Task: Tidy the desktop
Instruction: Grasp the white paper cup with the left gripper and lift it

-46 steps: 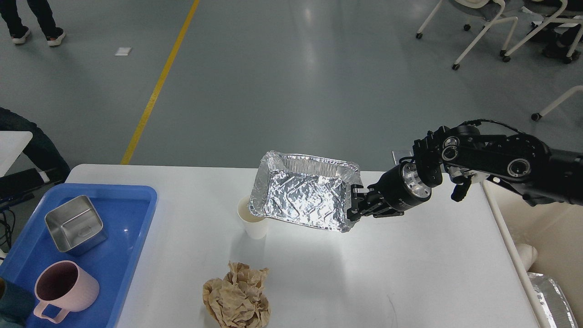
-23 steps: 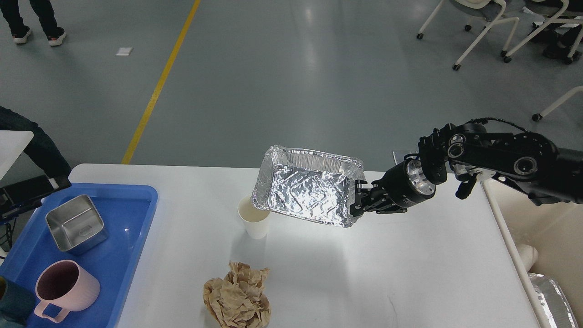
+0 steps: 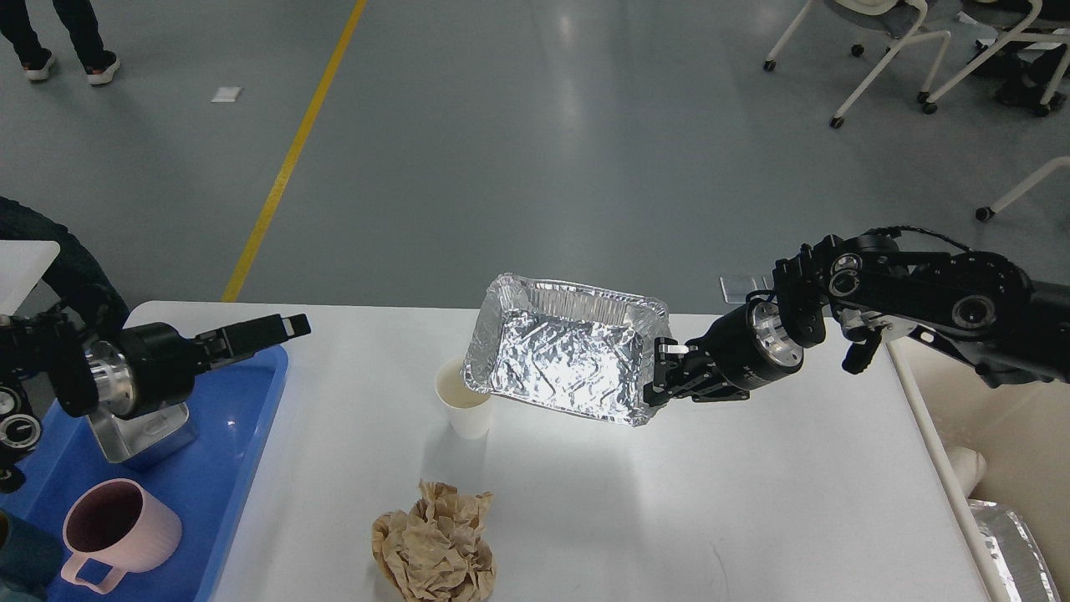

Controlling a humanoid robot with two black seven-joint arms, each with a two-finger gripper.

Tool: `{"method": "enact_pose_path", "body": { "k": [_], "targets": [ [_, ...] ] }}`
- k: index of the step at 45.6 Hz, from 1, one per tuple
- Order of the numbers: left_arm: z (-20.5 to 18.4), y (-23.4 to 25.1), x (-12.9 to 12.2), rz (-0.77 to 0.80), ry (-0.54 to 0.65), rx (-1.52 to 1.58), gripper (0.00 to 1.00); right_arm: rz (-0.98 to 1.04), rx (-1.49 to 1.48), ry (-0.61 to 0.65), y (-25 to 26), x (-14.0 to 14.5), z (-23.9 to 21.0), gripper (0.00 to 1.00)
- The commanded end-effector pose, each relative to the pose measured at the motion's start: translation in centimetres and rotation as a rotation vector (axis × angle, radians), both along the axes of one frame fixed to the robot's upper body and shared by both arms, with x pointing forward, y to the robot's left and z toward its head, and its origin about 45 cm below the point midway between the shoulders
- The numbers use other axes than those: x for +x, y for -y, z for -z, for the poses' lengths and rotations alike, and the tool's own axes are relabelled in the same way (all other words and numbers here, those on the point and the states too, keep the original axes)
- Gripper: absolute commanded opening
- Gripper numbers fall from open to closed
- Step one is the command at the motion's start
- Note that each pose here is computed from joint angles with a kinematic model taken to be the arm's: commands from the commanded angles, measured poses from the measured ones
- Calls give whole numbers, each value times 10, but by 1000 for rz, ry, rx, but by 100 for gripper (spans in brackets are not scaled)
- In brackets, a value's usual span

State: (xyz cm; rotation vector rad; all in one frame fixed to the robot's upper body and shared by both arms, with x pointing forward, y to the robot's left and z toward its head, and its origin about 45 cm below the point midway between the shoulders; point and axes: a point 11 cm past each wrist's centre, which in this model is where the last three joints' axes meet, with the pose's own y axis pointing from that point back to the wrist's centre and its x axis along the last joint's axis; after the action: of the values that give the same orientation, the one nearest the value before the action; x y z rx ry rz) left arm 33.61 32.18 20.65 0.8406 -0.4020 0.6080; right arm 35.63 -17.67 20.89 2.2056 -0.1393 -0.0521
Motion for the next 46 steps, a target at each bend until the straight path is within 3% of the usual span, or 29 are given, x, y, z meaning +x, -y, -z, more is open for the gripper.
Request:
{"method": "enact_pose_path", "body": {
  "k": [1,11,23,46],
  "targets": [
    [23,15,10,2,-33,58,97,12,2,-10,4,-2,4,0],
    [56,43,25,-40,-86,13,96,31,22,-22,7,-4,7,0],
    [74,77,25,-30,-113,-45,95,35,31,-22,7,-4,7,0],
    [111,110,25,-57,-174,-70,83,51,62,-17,9,-3,2,0]
  ]
}}
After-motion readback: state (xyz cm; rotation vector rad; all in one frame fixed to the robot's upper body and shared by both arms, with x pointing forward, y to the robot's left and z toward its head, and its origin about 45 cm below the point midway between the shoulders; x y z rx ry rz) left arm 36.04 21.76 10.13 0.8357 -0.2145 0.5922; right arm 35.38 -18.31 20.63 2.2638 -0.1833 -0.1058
